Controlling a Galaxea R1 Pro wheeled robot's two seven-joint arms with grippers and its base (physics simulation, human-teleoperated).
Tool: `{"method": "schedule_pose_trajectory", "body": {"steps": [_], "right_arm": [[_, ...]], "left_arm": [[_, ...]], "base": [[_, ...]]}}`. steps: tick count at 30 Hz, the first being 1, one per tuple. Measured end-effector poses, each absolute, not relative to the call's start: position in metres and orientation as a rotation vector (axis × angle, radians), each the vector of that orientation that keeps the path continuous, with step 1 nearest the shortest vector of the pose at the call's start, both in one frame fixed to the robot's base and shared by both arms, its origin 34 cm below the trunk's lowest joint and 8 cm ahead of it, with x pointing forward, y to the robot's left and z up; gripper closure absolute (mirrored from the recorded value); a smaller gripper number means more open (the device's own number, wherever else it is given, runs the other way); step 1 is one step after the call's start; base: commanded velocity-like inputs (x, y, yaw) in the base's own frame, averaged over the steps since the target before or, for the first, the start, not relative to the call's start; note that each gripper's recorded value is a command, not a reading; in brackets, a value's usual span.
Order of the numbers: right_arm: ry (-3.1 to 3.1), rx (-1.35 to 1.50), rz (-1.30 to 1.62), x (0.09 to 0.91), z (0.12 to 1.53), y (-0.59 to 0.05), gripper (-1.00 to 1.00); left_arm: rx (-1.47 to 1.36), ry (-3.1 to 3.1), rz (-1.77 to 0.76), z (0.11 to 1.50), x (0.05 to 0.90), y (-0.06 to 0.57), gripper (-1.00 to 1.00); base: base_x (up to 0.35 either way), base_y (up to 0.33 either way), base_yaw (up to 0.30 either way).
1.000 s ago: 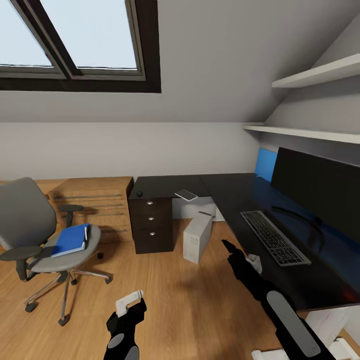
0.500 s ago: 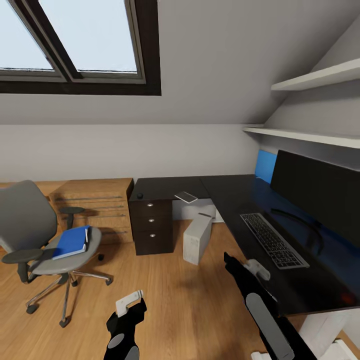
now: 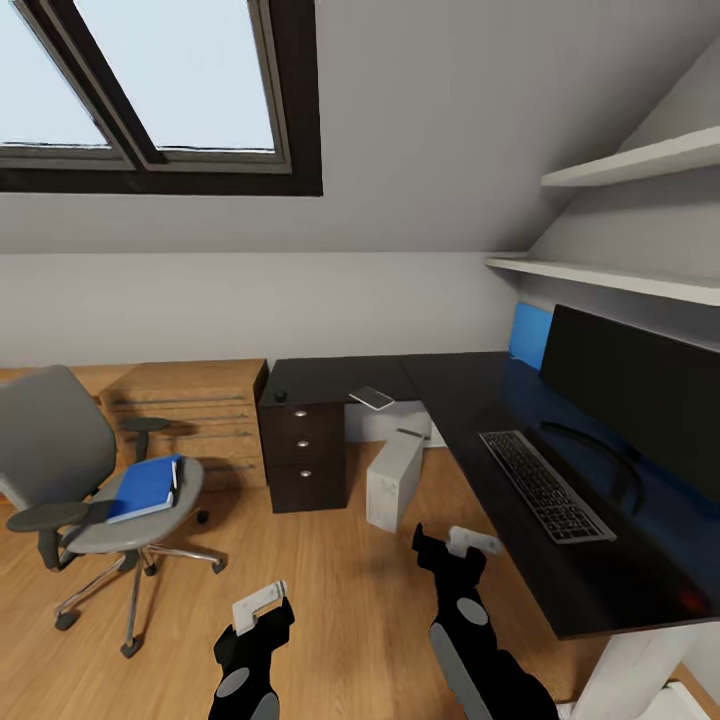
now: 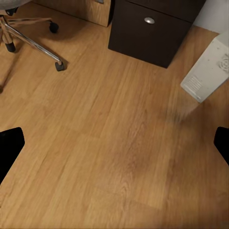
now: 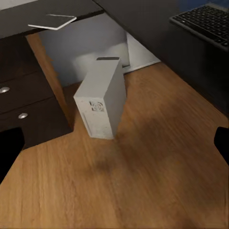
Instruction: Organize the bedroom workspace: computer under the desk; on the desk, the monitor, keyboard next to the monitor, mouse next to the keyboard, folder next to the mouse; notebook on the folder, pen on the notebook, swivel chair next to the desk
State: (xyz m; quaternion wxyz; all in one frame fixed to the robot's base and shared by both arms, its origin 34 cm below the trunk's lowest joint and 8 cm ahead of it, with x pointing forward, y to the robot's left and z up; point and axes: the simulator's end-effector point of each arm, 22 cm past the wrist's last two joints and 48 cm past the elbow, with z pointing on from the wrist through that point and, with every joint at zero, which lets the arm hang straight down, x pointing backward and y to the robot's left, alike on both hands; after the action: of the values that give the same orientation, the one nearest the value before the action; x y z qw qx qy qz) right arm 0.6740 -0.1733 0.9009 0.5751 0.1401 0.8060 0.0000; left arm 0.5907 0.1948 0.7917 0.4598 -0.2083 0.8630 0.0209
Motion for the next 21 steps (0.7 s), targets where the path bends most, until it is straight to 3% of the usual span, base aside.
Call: {"method": "schedule_pose_trajectory", "body": {"steps": [10,21], "right_arm": [[1.761,0.378,-0.022,0.677,0.912,-0.18,-1.0],[2.029,0.193,-0.093,0.677,0.894,-0.156,-1.0]], "left_arm": [[-0.511,2.126,0.05,0.805,0.589,0.195,-1.0],[-0.513,2.125,0.05,0.805,0.589,0.195,-1.0]], "base": [[0.014,0.0,0.0],[0.3,0.0,0.0]]}}
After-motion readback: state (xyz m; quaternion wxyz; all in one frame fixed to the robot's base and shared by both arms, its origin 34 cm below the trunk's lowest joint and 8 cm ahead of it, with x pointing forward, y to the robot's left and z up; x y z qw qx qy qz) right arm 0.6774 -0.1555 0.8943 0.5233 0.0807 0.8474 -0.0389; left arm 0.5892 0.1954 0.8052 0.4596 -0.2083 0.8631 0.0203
